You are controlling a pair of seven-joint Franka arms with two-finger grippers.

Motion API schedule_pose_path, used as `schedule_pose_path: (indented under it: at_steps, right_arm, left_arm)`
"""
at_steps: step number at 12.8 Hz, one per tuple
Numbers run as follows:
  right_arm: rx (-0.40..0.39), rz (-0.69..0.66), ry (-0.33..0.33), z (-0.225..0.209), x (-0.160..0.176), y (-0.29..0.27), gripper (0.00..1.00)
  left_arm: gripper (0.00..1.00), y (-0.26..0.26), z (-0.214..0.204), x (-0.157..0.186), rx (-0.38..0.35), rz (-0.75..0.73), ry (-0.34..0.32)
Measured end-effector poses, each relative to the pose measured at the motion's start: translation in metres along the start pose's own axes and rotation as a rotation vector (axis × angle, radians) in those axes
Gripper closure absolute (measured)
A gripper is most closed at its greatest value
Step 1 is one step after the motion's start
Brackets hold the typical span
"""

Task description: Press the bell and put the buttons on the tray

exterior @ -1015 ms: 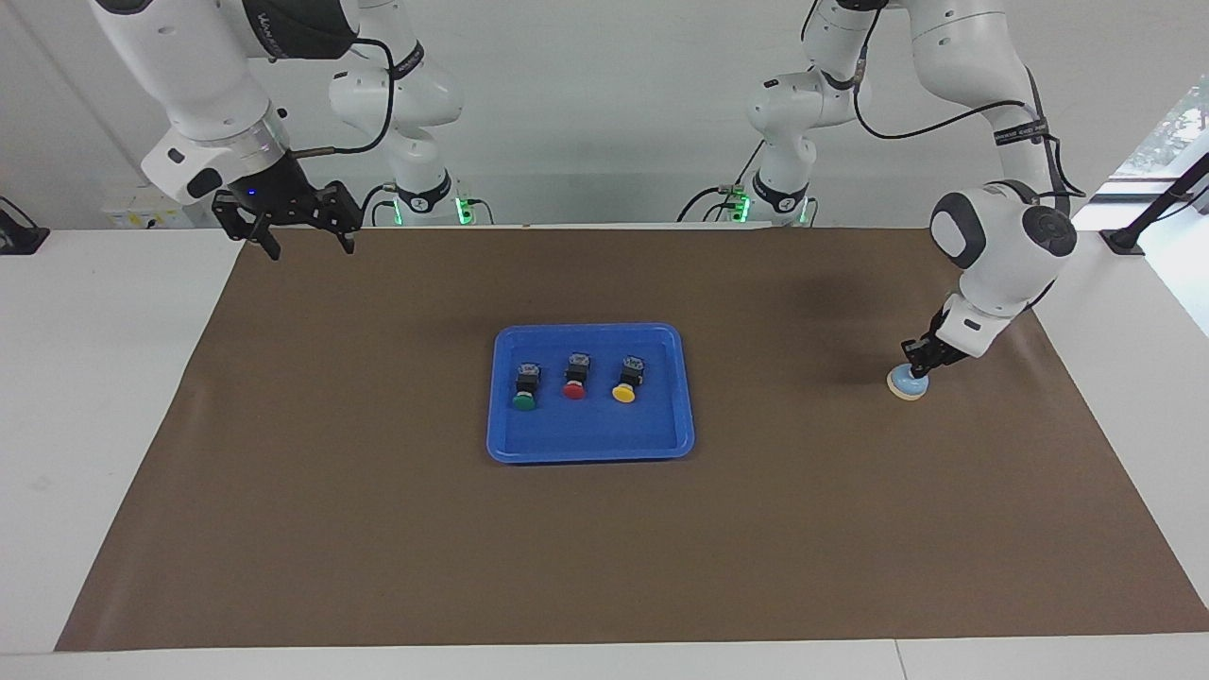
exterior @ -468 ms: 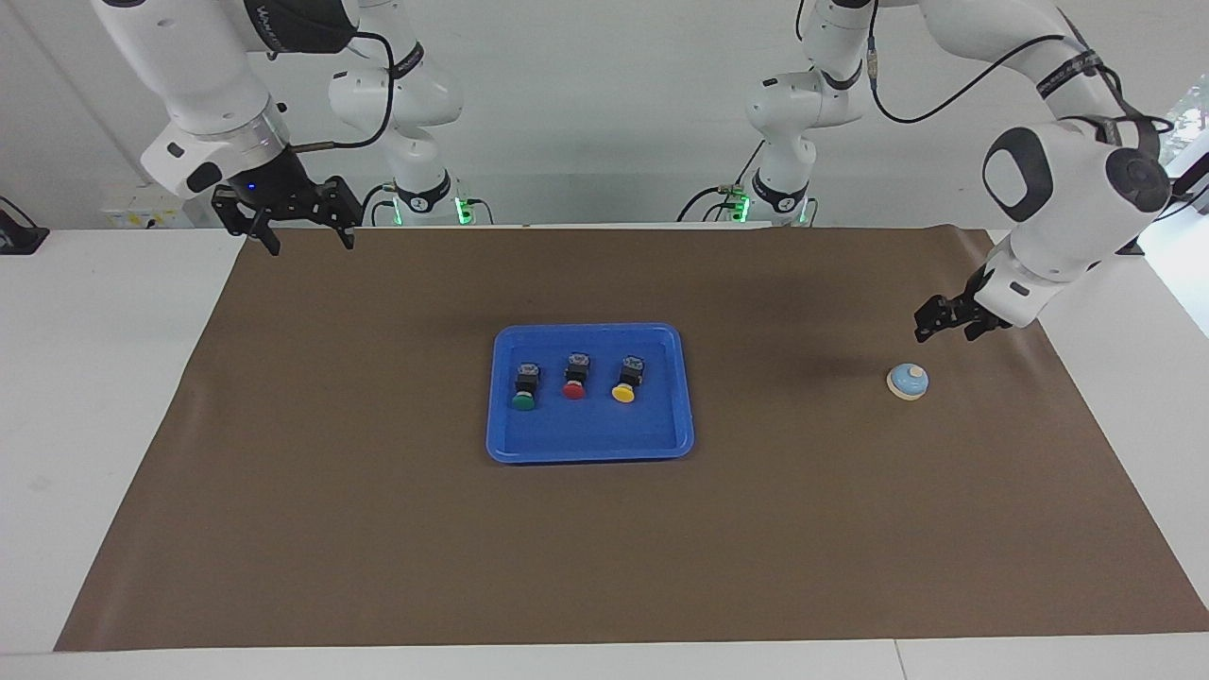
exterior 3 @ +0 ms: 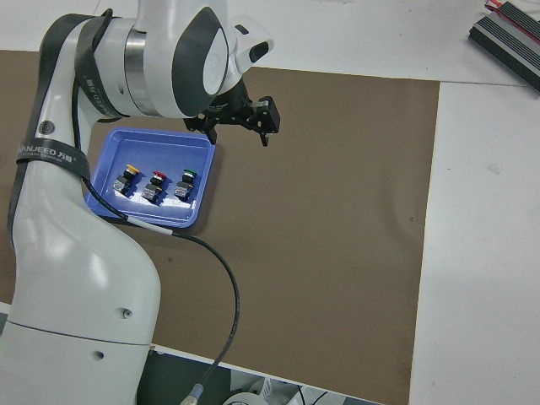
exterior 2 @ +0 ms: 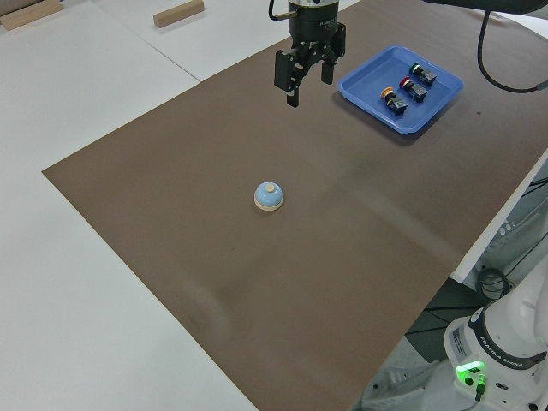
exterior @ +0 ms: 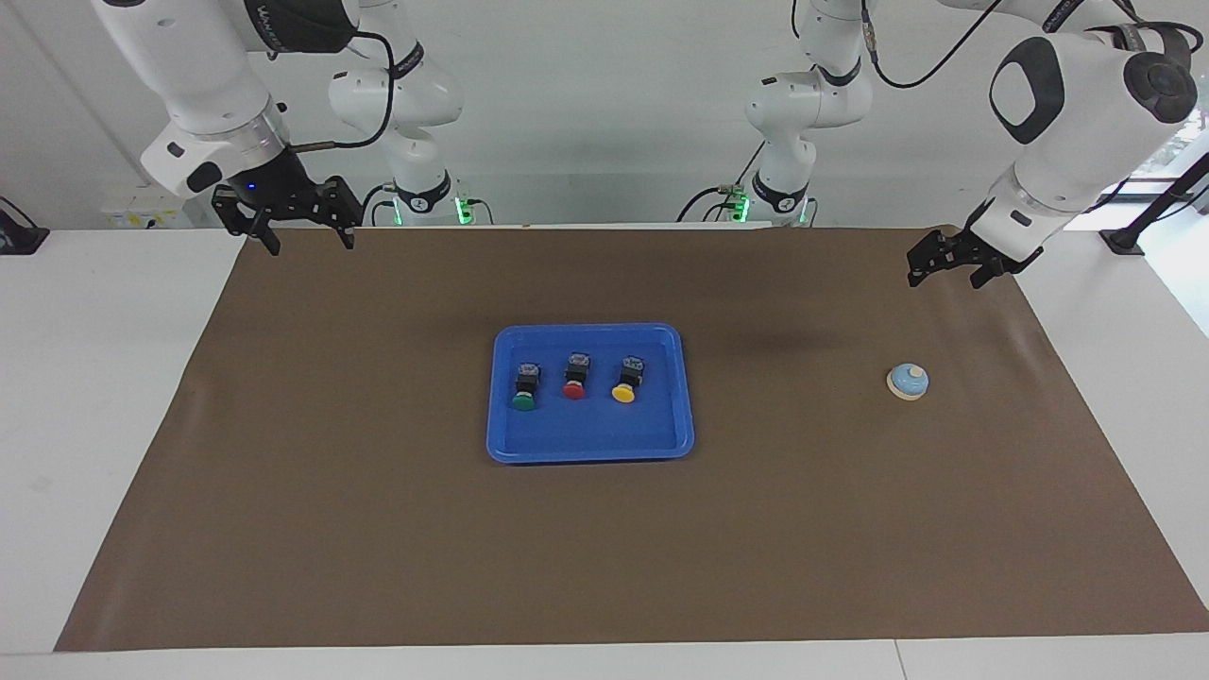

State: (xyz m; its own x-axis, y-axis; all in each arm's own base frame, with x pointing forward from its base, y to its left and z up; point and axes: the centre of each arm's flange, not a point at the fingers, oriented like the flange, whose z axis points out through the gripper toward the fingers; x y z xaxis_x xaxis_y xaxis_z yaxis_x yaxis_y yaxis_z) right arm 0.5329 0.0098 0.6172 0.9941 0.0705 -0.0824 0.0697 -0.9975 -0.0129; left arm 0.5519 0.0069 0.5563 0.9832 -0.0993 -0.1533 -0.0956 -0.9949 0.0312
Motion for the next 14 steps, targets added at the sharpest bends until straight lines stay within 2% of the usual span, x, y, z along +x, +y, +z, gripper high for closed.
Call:
schedule_pose_path:
  at_steps: [4,14]
  right_arm:
    - [0.000,0.000,0.000,0.000,0.000,0.000,0.00]
    - [0.000,0.000,0.000,0.000,0.000,0.000,0.00]
  left_arm:
    - [0.00,0.016,0.005,-0.001,0.002,0.011,-0.023]
    - [0.00,0.018,-0.013,-0.019,0.005,0.010,-0.005]
